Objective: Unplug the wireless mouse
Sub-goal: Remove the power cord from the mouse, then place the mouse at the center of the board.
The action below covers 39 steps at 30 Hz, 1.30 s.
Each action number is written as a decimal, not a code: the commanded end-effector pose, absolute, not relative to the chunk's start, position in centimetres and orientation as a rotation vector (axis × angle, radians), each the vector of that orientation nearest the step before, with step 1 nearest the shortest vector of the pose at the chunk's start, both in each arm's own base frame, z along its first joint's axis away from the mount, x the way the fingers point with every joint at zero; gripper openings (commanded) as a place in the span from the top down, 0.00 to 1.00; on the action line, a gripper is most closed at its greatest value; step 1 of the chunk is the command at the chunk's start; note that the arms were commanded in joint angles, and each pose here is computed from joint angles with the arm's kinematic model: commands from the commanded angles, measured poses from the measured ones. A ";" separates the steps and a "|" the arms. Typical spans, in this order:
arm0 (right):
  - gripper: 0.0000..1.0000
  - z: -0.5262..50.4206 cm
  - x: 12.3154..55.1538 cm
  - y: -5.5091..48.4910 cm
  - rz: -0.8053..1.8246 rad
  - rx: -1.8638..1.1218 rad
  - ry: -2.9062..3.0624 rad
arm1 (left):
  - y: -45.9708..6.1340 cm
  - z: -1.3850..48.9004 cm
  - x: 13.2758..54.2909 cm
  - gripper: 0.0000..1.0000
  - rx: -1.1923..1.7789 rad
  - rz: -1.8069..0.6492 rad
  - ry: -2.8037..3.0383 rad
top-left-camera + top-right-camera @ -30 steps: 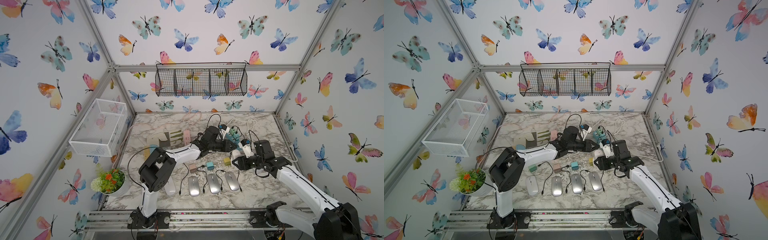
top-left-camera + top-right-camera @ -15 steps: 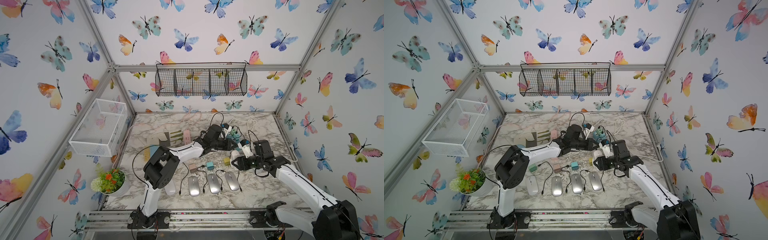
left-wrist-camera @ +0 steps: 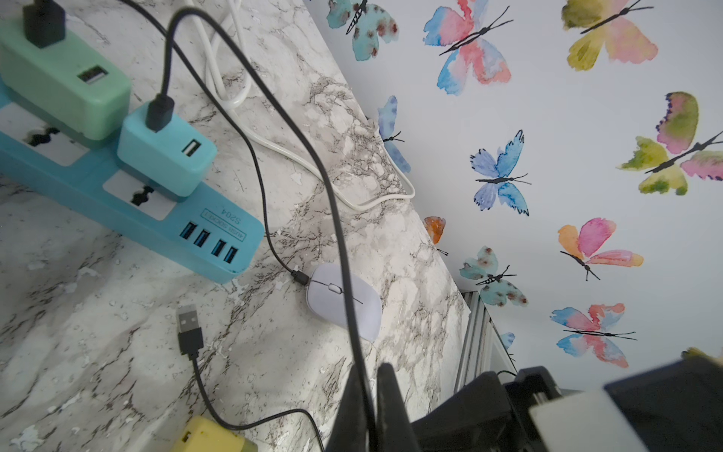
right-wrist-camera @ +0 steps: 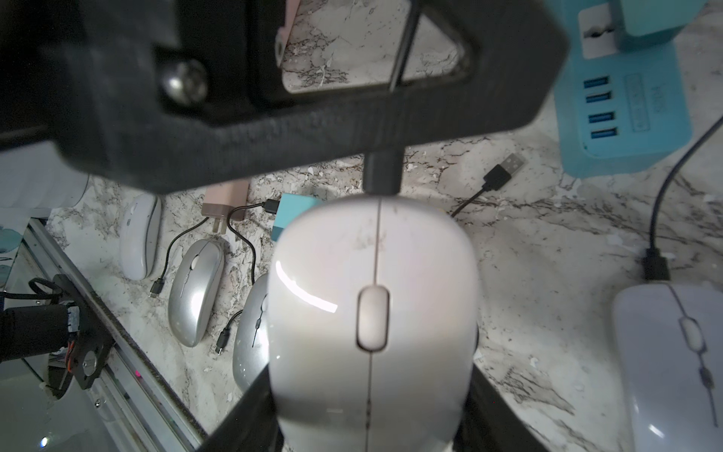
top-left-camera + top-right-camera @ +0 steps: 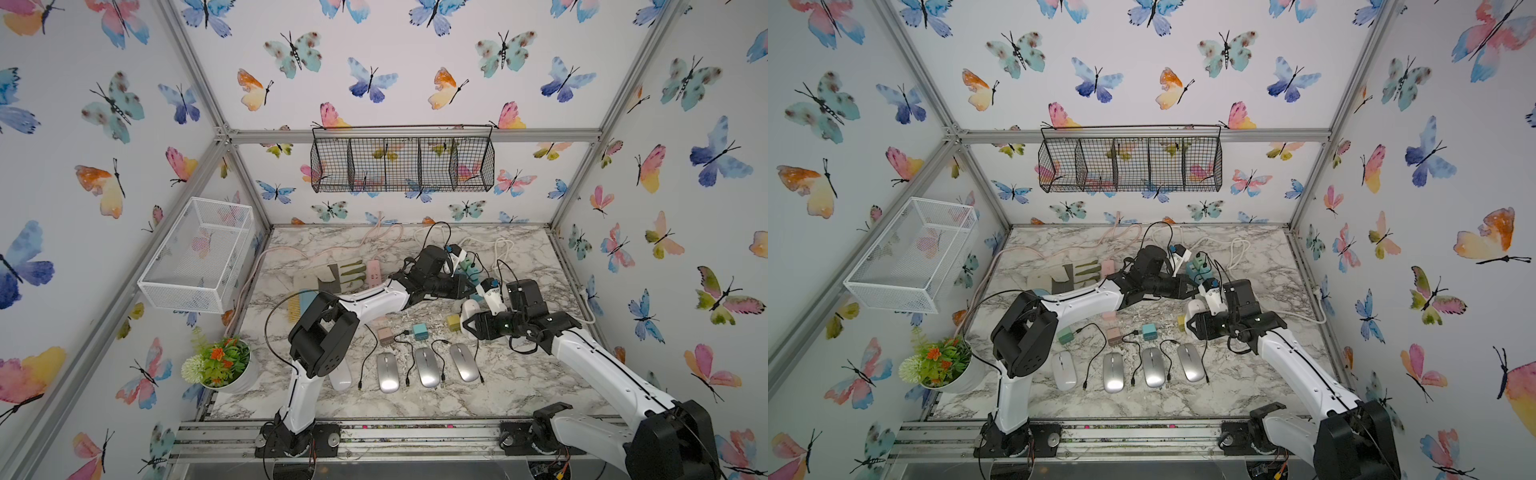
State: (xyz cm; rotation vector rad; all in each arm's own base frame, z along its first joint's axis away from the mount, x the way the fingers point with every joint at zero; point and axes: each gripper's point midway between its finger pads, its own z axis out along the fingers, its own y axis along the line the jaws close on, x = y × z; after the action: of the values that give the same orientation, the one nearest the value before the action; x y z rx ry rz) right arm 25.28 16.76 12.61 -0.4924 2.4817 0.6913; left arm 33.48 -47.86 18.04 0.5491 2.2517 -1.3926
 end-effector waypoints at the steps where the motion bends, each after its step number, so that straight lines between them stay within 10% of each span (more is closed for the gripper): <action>1: 0.99 12.0 23.7 17.4 0.775 -0.507 2.558 | -48.1 19.5 35.3 1.00 0.535 -1.398 2.200; 11: 0.99 11.6 22.2 17.0 0.791 -0.468 2.632 | -48.2 20.8 36.4 1.00 0.501 -1.465 2.170; 25: 0.99 7.0 20.9 8.7 0.128 -0.048 3.008 | -46.7 20.5 35.4 1.00 0.490 -1.448 2.181; 39: 0.80 2.7 20.3 9.0 0.116 -0.069 3.119 | -45.4 20.8 33.8 1.00 0.508 -1.464 2.175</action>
State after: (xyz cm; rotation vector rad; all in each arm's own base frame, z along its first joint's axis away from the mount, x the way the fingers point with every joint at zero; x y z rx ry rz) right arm 20.11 8.94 3.15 -0.0661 3.1244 0.1186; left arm 34.20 -45.62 19.08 0.4809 2.2251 -1.4332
